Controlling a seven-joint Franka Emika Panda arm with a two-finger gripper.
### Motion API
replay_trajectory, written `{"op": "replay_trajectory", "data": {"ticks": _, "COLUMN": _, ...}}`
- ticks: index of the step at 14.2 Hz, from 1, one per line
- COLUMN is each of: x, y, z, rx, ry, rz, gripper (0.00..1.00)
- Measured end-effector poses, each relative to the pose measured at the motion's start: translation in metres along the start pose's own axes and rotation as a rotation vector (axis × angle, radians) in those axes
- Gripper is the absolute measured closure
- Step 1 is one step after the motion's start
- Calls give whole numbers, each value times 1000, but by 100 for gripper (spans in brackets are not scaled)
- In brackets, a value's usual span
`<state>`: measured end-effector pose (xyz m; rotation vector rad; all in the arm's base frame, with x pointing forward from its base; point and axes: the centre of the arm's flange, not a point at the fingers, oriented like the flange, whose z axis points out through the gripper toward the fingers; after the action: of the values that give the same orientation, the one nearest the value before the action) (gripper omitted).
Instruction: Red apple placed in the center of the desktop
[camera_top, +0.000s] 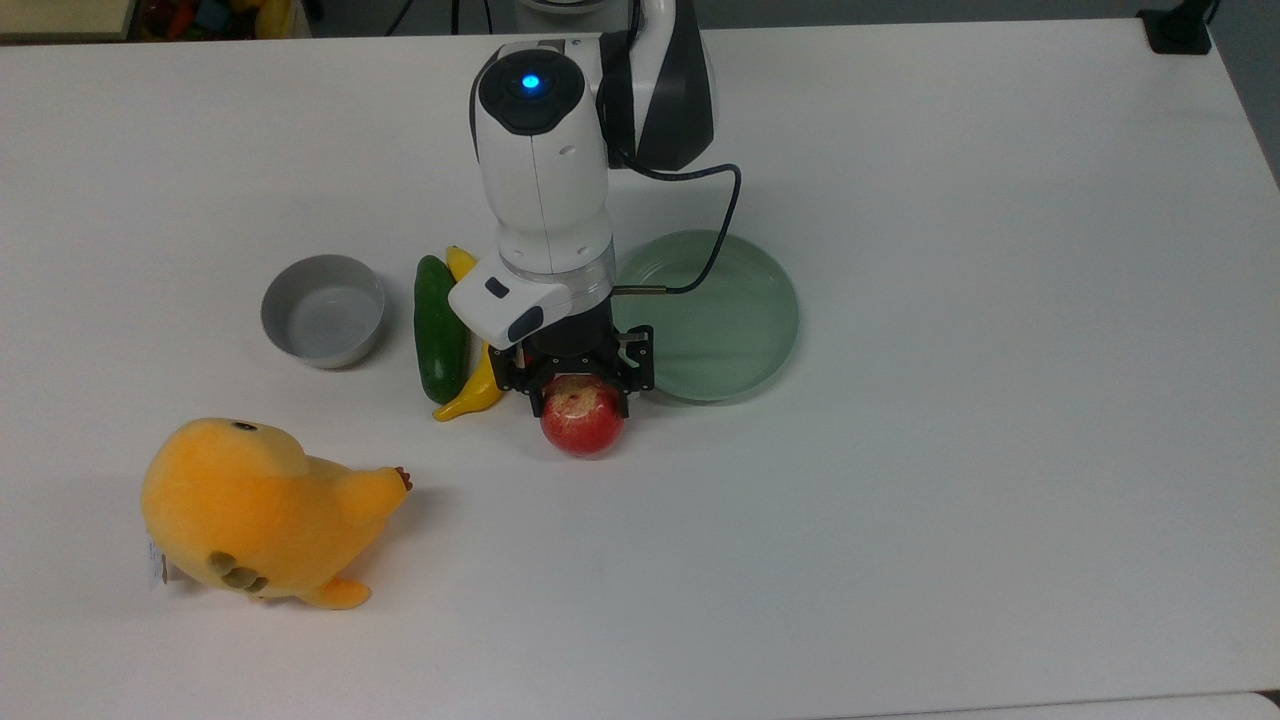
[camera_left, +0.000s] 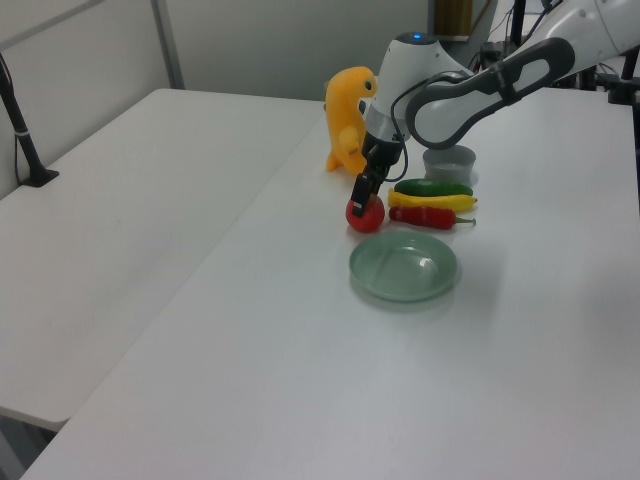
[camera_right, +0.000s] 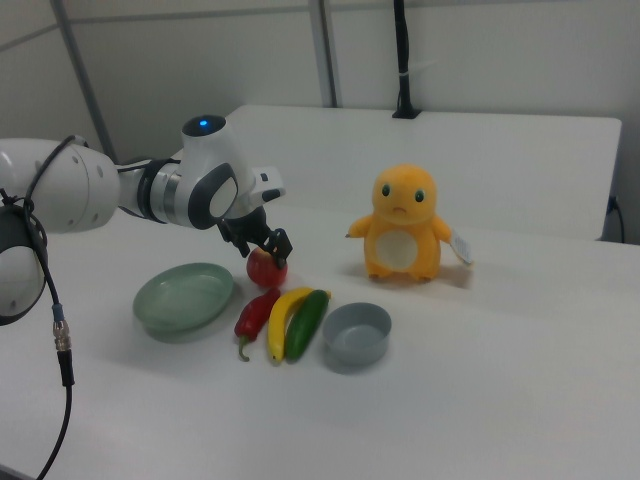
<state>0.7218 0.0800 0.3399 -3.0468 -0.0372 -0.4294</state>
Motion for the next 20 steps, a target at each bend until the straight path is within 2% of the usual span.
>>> {"op": "replay_trajectory", "data": {"ticks": 1, "x": -1, "y": -2, "z": 2, "rx": 1, "ry": -3, "rz": -3, "gripper": 2}}
{"op": "replay_trajectory", "data": {"ticks": 2, "x": -1, "y": -5, "z": 3, "rx": 2, "ry": -4, "rz": -7, "gripper": 0}}
{"op": "replay_trajectory", "data": {"ticks": 5, "x": 1, "y": -5, "z": -4, "rx": 2, "ry": 4, "rz": -7, "gripper": 0}}
{"op": "replay_trajectory", "data": {"ticks": 7, "x": 0, "y": -2, "z": -21, "rx": -4, "ry": -32, "rz": -3, "gripper": 0}}
{"op": "replay_trajectory", "data": {"ticks": 15, "x": -14, "y": 27, "z": -128, "rx": -33, "ry": -188, "rz": 22, "gripper": 0}}
{"op": "replay_trajectory", "data": {"ticks": 20, "x": -49, "y": 34, "z": -206, "rx": -87, "ry": -233, "rz": 4, "gripper": 0}}
